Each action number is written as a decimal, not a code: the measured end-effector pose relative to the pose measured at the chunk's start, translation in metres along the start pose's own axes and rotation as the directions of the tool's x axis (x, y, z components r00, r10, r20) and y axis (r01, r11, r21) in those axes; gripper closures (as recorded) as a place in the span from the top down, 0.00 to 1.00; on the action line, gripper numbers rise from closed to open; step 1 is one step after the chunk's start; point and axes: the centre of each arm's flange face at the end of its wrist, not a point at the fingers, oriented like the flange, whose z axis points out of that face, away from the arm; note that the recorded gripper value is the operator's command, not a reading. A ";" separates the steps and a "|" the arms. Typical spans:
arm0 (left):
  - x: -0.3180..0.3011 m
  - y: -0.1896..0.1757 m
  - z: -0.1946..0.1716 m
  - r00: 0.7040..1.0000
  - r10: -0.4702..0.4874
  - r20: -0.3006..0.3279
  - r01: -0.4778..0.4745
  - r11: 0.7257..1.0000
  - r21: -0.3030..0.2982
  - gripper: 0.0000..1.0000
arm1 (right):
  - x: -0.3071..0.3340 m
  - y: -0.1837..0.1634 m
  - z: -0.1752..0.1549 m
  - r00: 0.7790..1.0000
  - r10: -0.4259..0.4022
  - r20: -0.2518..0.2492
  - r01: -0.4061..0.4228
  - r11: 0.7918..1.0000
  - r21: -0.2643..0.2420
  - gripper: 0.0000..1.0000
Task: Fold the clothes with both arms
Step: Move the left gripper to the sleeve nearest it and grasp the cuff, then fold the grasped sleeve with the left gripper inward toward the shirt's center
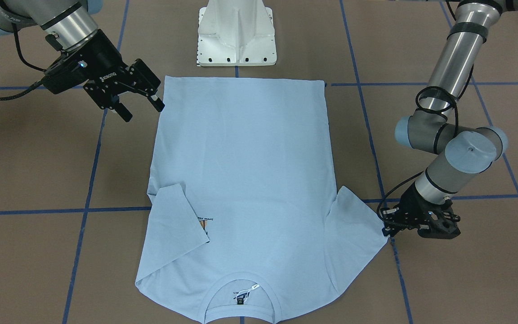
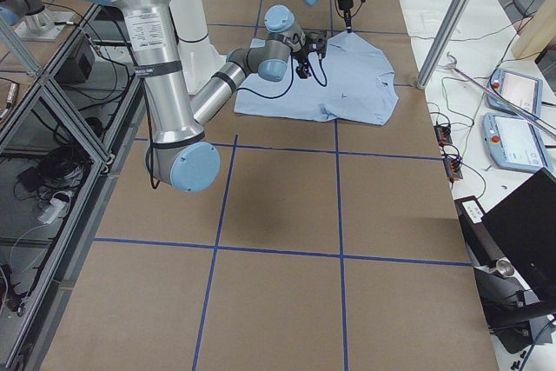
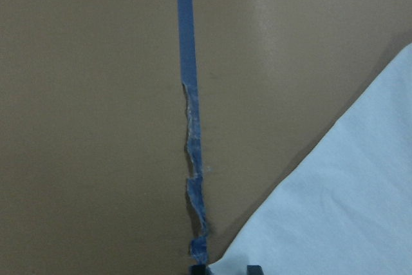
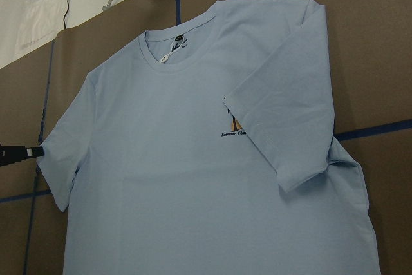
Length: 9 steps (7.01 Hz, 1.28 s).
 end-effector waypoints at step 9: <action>0.177 0.021 -0.006 0.964 -0.200 -0.178 0.200 0.980 -0.014 0.00 | 0.001 -0.001 0.001 1.000 0.000 -0.002 0.000 1.000 -0.001 1.00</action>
